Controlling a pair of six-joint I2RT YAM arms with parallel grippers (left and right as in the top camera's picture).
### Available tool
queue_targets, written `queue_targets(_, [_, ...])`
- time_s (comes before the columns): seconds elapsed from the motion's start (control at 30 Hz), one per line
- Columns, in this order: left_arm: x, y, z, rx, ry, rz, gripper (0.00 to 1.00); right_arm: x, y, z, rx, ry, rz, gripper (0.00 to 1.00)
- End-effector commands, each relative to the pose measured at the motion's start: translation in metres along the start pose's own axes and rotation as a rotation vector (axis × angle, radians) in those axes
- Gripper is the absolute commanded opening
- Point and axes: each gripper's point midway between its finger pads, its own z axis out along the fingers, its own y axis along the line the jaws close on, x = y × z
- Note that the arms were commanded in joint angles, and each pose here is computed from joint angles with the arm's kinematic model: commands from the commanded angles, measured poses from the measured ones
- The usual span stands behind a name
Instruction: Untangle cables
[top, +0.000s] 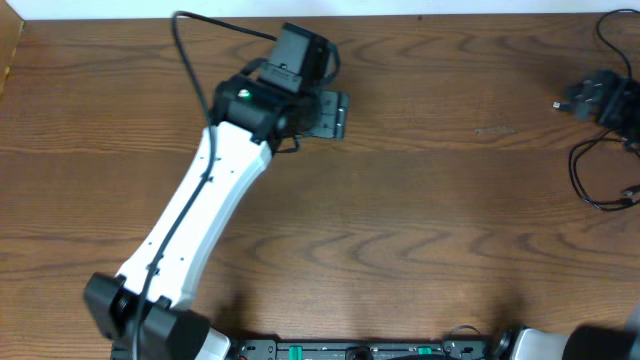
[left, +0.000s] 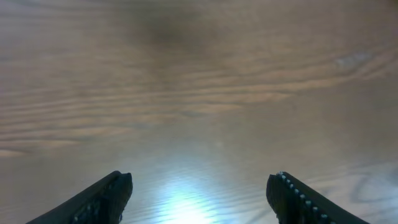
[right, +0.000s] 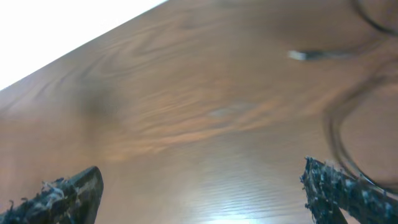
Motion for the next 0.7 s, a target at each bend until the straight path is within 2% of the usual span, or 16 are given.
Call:
queue_targets(0.0, [-0.010,0.031,-0.033,-0.121,-0.082,0.022,0.98,0.011,0.041,-0.027,-0.038,-0.022,-0.183,0.99])
queue_targets(0.23, [0.002,0.043,-0.034,-0.162,-0.034,0.012,0.98,0.038,0.050,-0.070,0.149,-0.050,-0.290,0.99])
queue_targets(0.47, [0.002,0.043,-0.034,-0.162,-0.035,0.012,0.98,0.047,0.057,-0.101,0.156,-0.114,-0.306,0.99])
queue_targets(0.67, [0.002,0.043,-0.034,-0.162,-0.035,0.012,0.98,0.051,0.058,-0.107,0.156,-0.122,-0.307,0.99])
